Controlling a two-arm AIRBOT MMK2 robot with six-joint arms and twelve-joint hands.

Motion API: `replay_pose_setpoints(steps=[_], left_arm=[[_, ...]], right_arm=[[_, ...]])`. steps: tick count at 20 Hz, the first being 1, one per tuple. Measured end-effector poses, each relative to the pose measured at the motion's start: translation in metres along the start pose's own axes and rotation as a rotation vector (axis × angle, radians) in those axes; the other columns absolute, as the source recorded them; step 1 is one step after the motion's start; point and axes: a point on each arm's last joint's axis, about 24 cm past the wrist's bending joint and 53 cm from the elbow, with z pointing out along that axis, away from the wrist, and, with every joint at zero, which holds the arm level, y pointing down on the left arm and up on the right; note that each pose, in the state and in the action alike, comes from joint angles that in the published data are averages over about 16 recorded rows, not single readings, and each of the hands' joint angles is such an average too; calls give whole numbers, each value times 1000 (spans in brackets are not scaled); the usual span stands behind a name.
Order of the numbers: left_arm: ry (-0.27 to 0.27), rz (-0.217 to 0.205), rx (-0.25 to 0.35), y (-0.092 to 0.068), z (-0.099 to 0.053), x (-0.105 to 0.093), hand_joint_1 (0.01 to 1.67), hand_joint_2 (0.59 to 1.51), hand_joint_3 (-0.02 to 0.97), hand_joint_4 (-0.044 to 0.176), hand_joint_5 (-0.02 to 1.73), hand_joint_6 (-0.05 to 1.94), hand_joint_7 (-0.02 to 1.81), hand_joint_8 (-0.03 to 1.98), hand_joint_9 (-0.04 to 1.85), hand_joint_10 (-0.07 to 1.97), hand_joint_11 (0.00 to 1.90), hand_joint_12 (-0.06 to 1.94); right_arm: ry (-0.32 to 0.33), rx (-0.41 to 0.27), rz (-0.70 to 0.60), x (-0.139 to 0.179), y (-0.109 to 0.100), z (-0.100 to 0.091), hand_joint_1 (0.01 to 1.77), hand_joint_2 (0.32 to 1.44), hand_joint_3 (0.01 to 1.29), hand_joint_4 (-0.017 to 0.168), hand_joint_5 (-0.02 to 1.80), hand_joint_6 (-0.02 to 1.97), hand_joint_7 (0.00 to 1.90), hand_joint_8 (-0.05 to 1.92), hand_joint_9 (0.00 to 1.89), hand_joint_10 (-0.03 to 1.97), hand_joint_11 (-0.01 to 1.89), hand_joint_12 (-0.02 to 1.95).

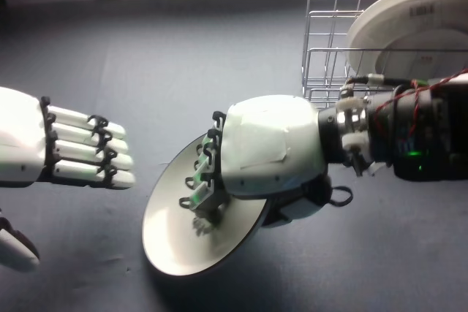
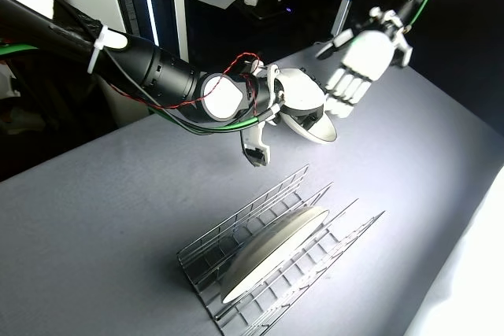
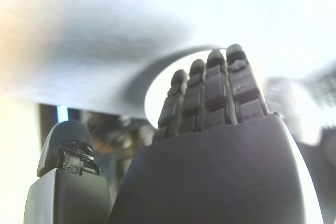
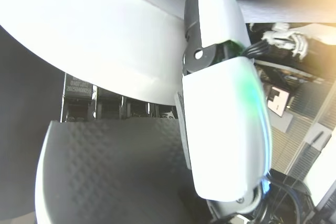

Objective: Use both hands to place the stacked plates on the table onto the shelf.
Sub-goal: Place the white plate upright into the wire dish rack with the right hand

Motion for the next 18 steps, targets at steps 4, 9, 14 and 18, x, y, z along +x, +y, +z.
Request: replay_pose_setpoints(steps=[4,9,14,18], left_arm=[[-75,-17,-22,1,-21,-24,15,1108,14,2,5,19,16,7,21,8,12,9],[-148,-43,-24,-5,-43,-45,15,1106,13,2,11,21,17,6,22,9,13,13],[-199,-64,-13,-11,-62,-59,15,1108,13,1,16,20,18,6,22,9,13,13],[-212,-73,7,-18,-69,-63,15,1111,13,2,19,20,20,5,22,9,14,13]], right_arm=[[-43,11,28,-21,4,-10,1289,979,13,2,765,1007,832,931,852,1205,826,1178],[-114,31,109,-49,11,-27,1314,1008,13,2,795,1155,860,987,865,1233,802,1198],[-188,57,217,-74,14,-46,1336,1041,13,0,820,1224,875,1018,868,1251,785,1212],[-255,73,319,-94,14,-61,1344,1060,13,-2,825,1200,874,1021,866,1250,774,1215]])
